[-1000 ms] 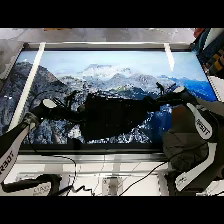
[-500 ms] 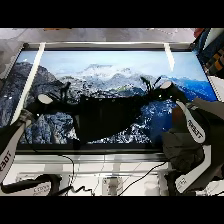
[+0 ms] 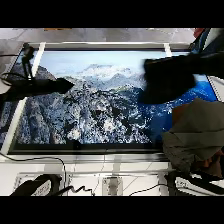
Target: Fold the clothes and pants, and hang the long-sleeved shirts on hangers.
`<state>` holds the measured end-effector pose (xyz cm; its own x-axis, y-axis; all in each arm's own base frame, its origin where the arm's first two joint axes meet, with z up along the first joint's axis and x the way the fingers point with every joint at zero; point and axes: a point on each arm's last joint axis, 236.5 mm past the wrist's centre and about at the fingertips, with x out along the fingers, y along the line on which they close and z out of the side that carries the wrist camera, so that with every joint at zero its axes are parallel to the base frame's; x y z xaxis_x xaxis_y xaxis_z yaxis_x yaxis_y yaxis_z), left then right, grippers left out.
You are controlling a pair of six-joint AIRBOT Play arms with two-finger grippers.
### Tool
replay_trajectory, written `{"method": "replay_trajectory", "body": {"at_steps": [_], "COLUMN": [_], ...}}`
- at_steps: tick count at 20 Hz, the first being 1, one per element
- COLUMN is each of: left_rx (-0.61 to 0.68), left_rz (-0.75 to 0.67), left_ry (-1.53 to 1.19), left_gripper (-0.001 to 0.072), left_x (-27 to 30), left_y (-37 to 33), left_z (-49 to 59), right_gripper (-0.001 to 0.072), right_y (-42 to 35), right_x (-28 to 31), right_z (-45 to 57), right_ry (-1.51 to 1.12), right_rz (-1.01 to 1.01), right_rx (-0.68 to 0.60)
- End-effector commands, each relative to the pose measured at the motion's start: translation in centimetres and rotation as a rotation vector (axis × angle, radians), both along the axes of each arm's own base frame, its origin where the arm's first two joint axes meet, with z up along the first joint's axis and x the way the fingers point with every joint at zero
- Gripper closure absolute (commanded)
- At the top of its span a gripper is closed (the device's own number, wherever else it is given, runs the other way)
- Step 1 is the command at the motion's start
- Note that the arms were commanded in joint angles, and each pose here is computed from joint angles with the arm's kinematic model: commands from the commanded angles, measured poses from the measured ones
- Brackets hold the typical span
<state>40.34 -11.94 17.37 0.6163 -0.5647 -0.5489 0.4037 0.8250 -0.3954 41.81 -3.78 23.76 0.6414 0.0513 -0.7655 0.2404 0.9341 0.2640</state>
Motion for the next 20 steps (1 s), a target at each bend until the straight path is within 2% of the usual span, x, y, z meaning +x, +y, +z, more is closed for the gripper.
{"method": "replay_trajectory", "body": {"at_steps": [1, 5, 12, 13, 15, 16, 20], "left_rx": [0.01, 0.006, 0.006, 0.006, 0.006, 0.006, 0.006], "left_rz": [0.009, 0.01, 0.01, 0.01, 0.01, 0.01, 0.01], "left_ry": [-0.107, -0.134, -0.132, -0.132, -0.132, -0.132, -0.132], "left_gripper": [0.0017, 0.0017, 0.0017, 0.0017, 0.0017, 0.0017, 0.0018], "left_x": [-1.8, -2.4, -2.4, -2.4, -2.4, -2.4, -2.4], "left_y": [0.3, 0.2, 0.2, 0.2, 0.2, 0.2, 0.2], "left_z": [4.2, 5.3, 5.2, 5.2, 5.2, 5.2, 5.2], "right_gripper": [0.0683, 0.0682, 0.0671, 0.0531, -0.0008, 0.0028, 0.003], "right_y": [-9.8, -12.9, -14.9, -15.2, -15.5, -15.6, -16.3], "right_x": [-14.2, -22.1, -28.0, -28.4, -28.4, -28.3, -27.5], "right_z": [3.6, 7.2, 9.4, 9.4, 9.3, 9.4, 9.7], "right_ry": [0.164, 0.065, -0.008, -0.007, -0.003, -0.006, -0.03], "right_rz": [-0.526, -0.788, -1.001, -1.021, -1.032, -1.032, -1.025], "right_rx": [-0.09, -0.096, -0.129, -0.132, -0.133, -0.135, -0.146]}}
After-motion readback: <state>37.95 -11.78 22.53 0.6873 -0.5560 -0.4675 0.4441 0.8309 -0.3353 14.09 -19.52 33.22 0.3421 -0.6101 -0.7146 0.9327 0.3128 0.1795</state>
